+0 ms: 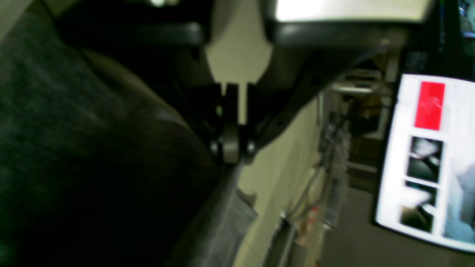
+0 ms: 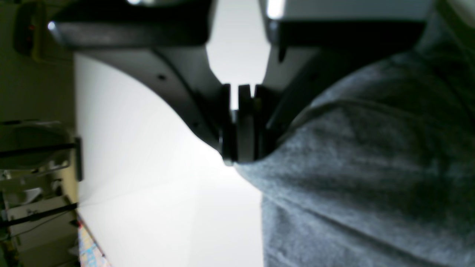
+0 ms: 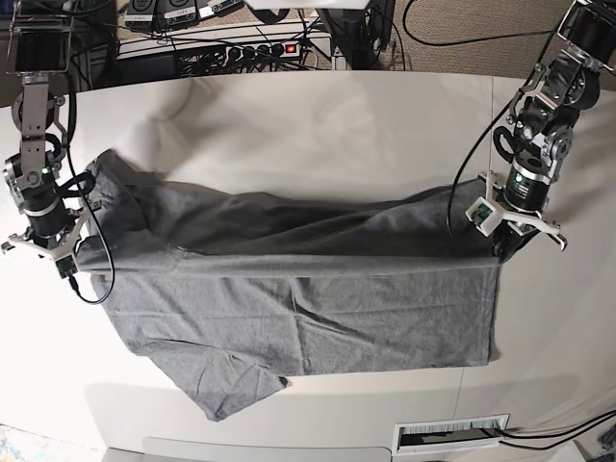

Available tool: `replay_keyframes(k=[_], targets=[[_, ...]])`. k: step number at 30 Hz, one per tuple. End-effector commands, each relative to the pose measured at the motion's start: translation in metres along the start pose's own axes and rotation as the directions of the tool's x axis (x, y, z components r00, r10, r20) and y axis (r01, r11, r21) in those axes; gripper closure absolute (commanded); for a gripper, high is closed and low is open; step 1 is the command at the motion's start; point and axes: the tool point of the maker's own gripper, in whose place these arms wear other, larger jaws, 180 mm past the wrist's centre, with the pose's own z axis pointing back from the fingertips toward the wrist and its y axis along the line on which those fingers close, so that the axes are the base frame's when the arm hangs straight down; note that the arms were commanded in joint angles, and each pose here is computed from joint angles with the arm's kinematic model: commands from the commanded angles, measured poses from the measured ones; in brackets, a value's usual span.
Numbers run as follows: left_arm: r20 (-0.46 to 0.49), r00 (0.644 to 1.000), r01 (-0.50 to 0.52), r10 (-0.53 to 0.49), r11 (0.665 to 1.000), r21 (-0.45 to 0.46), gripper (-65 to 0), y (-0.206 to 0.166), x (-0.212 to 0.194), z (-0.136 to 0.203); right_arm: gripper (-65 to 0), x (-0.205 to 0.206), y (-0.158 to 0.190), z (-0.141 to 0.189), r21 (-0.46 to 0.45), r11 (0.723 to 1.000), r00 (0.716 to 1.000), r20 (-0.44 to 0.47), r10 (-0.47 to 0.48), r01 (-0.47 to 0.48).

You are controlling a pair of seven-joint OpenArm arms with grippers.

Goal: Fold the T-shirt properly
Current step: 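Carry both grippers across the shirt, folding the held edge over, then open both grippers and raise them off the folded shirt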

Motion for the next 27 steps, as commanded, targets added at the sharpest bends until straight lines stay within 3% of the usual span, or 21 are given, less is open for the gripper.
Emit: replay_keyframes(k=[1, 3, 5, 6, 11, 14, 17, 20, 23, 27], targets=[[-0.005, 1.0, 0.003, -0.003, 0.998, 0.056, 0.0, 0.02, -0.002, -0.004, -2.2, 0.009, -0.024, 0.003, -0.068, 0.998, 1.0, 0.021, 0.005, -0.003], [-0.02, 1.0, 0.004, -0.003, 0.999, 0.053, -1.4, 0.019, -0.007, -0.005, -13.4, 0.01, -0.022, 0.003, -0.066, 0.998, 1.0, 0.023, 0.003, -0.001], [-0.024, 1.0, 0.006, -0.005, 0.999, 0.053, -13.1, 0.019, -0.009, -0.005, -23.0, 0.011, -0.023, 0.003, -0.068, 0.998, 1.0, 0.027, 0.003, -0.001], [-0.024, 1.0, 0.007, -0.006, 0.999, 0.053, -15.8, 0.019, -0.009, -0.005, -24.5, 0.011, -0.024, 0.003, -0.069, 0.998, 1.0, 0.027, 0.002, -0.001], [-0.025, 1.0, 0.006, -0.005, 0.999, 0.051, -16.0, 0.018, -0.009, -0.005, -24.5, 0.01, -0.024, 0.003, -0.07, 0.998, 1.0, 0.019, 0.0, 0.001], [-0.021, 1.0, 0.008, -0.008, 1.0, 0.016, -15.9, 0.01, -0.008, -0.002, -24.4, 0.005, -0.017, 0.003, -0.033, 0.998, 0.998, -0.015, -0.056, 0.056], [0.002, 1.0, 0.006, -0.006, 0.987, -0.161, -14.7, -0.026, 0.001, 0.005, -20.4, 0.005, 0.001, 0.008, 0.062, 0.988, 0.989, -0.056, -0.135, 0.138], [0.016, 0.997, -0.067, 0.076, 0.943, -0.326, -8.7, -0.058, 0.013, 0.012, -16.2, 0.016, 0.023, 0.015, 0.181, 0.971, 0.987, -0.047, -0.151, 0.157], [0.026, 0.993, -0.098, 0.114, 0.935, -0.342, -0.4, -0.066, 0.024, 0.01, -15.9, 0.02, 0.031, 0.017, 0.227, 0.961, 0.988, -0.039, -0.151, 0.156], [0.042, 0.989, -0.122, 0.144, 0.935, -0.334, 0.0, -0.067, 0.036, 0.005, -5.8, 0.012, 0.048, 0.018, 0.273, 0.952, 0.99, -0.083, -0.117, 0.135]])
